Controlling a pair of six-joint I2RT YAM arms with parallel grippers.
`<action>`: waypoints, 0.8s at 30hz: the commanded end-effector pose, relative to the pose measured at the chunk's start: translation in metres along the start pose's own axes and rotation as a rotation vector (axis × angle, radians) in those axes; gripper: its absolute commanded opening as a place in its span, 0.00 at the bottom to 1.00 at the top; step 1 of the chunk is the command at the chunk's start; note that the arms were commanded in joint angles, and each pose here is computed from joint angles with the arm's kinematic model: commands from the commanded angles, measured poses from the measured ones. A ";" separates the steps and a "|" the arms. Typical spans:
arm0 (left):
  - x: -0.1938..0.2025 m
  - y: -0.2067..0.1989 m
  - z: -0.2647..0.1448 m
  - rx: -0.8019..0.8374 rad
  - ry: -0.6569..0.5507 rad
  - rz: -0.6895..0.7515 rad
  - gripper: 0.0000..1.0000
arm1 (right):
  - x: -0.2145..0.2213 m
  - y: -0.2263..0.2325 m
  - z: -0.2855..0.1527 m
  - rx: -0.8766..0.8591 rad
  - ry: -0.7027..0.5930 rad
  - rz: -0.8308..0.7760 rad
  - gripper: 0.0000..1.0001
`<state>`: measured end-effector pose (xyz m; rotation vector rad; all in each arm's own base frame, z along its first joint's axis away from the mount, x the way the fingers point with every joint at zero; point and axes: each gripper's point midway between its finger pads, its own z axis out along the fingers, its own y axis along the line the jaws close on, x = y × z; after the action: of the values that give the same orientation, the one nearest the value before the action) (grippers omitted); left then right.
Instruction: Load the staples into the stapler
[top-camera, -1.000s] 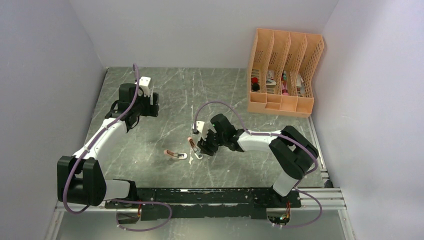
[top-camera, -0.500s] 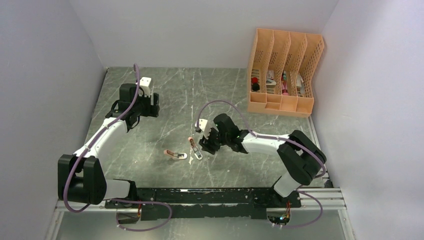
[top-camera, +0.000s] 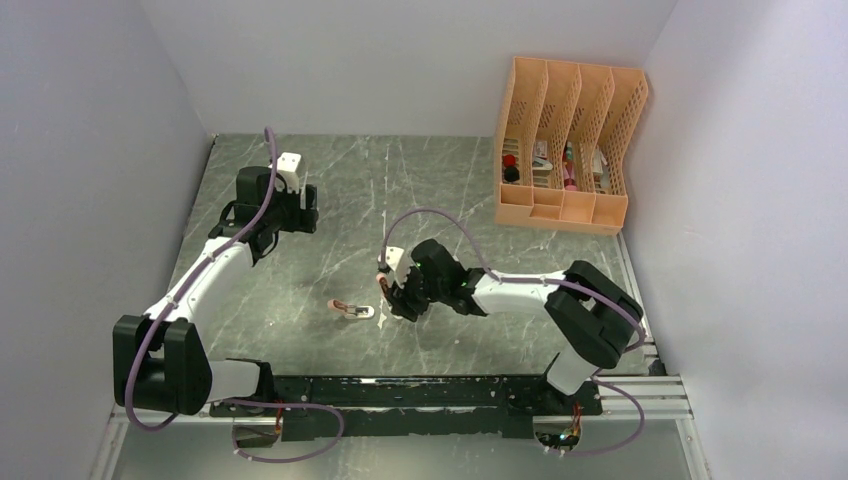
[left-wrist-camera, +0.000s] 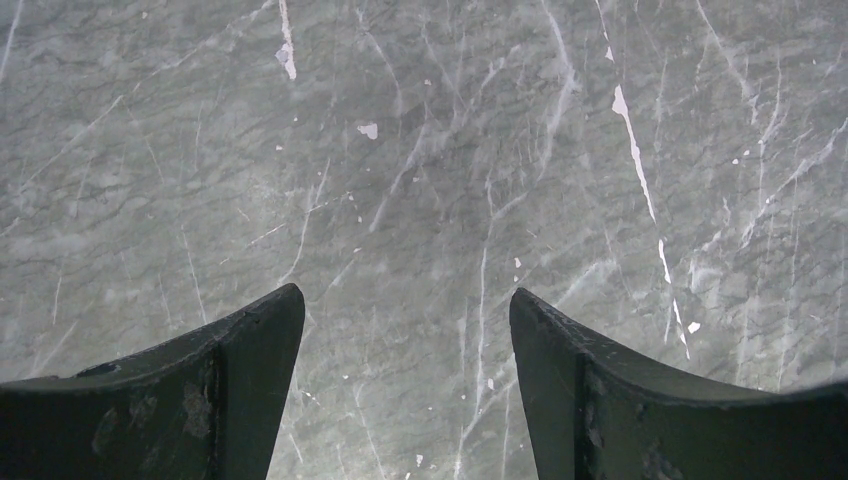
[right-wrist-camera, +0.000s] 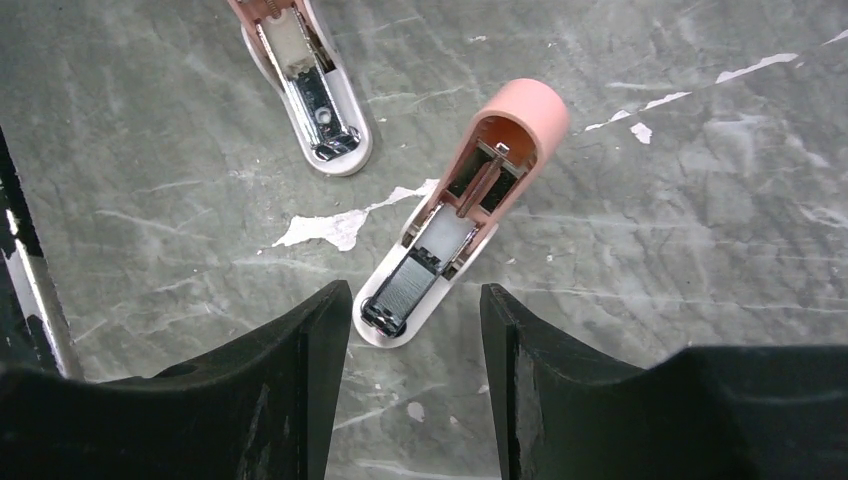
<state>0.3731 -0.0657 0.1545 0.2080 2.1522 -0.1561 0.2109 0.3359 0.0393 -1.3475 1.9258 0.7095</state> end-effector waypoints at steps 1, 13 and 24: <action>-0.014 -0.006 -0.007 0.030 -0.035 0.010 0.79 | -0.011 -0.002 0.005 0.027 -0.022 0.042 0.55; -0.014 -0.006 -0.007 0.030 -0.033 0.012 0.79 | 0.025 -0.021 0.004 0.164 0.113 0.041 0.55; -0.014 -0.006 -0.008 0.027 -0.034 0.012 0.79 | 0.026 -0.032 -0.002 0.213 0.113 0.026 0.40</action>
<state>0.3729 -0.0657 0.1557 0.2085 2.1491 -0.1564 0.2202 0.3327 0.0287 -1.2717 1.9999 0.5831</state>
